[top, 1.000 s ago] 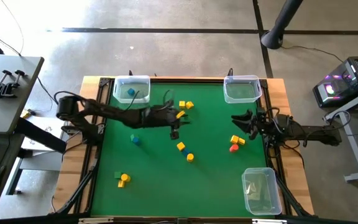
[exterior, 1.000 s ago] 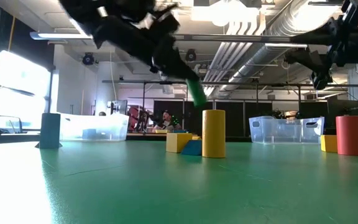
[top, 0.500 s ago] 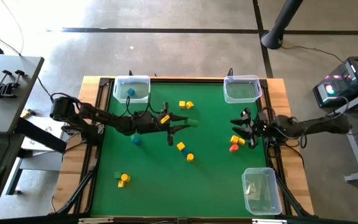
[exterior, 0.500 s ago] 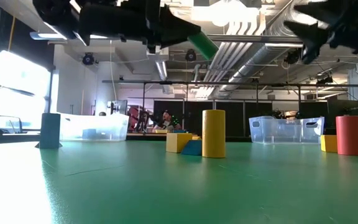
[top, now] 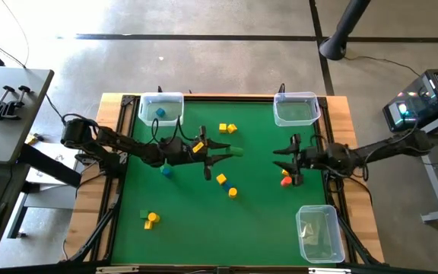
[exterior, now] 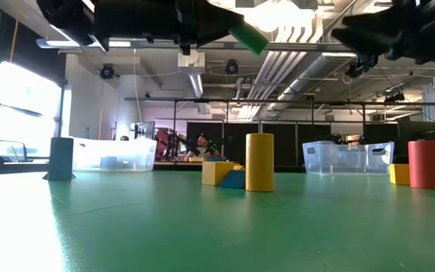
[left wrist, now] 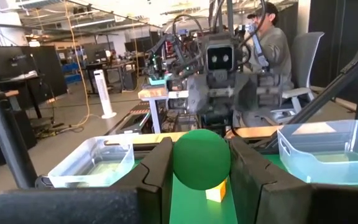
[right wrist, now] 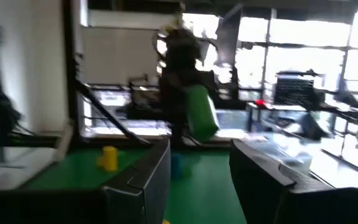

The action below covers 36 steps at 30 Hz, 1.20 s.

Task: Sort blocks by size
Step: Put the green cylindrical block into the top right transparent bin

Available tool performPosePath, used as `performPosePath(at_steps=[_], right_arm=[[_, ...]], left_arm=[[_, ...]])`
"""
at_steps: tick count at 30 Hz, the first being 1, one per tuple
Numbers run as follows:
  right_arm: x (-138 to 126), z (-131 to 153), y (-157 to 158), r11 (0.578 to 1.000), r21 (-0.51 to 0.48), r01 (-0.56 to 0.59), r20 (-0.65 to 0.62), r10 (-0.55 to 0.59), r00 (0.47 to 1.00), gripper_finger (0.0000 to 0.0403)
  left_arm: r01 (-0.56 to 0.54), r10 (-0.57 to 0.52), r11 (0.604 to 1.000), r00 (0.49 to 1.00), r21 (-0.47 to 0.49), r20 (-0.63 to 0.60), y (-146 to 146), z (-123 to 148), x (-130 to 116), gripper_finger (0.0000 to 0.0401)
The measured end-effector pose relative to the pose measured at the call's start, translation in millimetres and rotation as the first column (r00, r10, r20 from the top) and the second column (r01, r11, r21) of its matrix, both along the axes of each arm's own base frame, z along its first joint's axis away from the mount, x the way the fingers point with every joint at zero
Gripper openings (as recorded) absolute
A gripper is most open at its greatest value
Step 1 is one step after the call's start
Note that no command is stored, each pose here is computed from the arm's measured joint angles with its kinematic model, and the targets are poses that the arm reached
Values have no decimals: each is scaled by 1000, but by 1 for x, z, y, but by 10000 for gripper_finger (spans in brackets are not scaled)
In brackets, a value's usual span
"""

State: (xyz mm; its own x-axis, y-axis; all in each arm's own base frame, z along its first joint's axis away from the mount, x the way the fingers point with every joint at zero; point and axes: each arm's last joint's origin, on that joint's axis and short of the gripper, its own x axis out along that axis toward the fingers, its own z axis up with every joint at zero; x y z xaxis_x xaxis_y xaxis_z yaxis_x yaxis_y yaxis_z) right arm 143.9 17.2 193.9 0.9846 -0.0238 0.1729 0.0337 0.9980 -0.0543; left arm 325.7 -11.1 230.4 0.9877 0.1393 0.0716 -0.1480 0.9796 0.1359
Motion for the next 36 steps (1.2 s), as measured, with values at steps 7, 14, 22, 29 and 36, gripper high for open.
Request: performPosePath(at_steps=[7,14,22,29,36], right_arm=[[15,-14,2,1000,-6,11,-61,-11,998,212],[28,-22,4,1000,-11,1,-31,-1,1000,256],[68,-17,10,996,-92,2,12,-1,1000,256],[99,-11,5,989,-113,98,19,-97,995,256],[99,-10,-7,998,-56,10,51,-7,999,256]], left_arm=[[0,0,1000,1000,3,11,0,1,0,89],[2,-2,1000,1000,3,13,-1,1,0,90],[15,-15,1000,1000,16,13,-5,1,0,90],[26,-27,999,1000,27,16,-9,2,-1,90],[43,-47,997,997,68,65,-17,7,-2,90]])
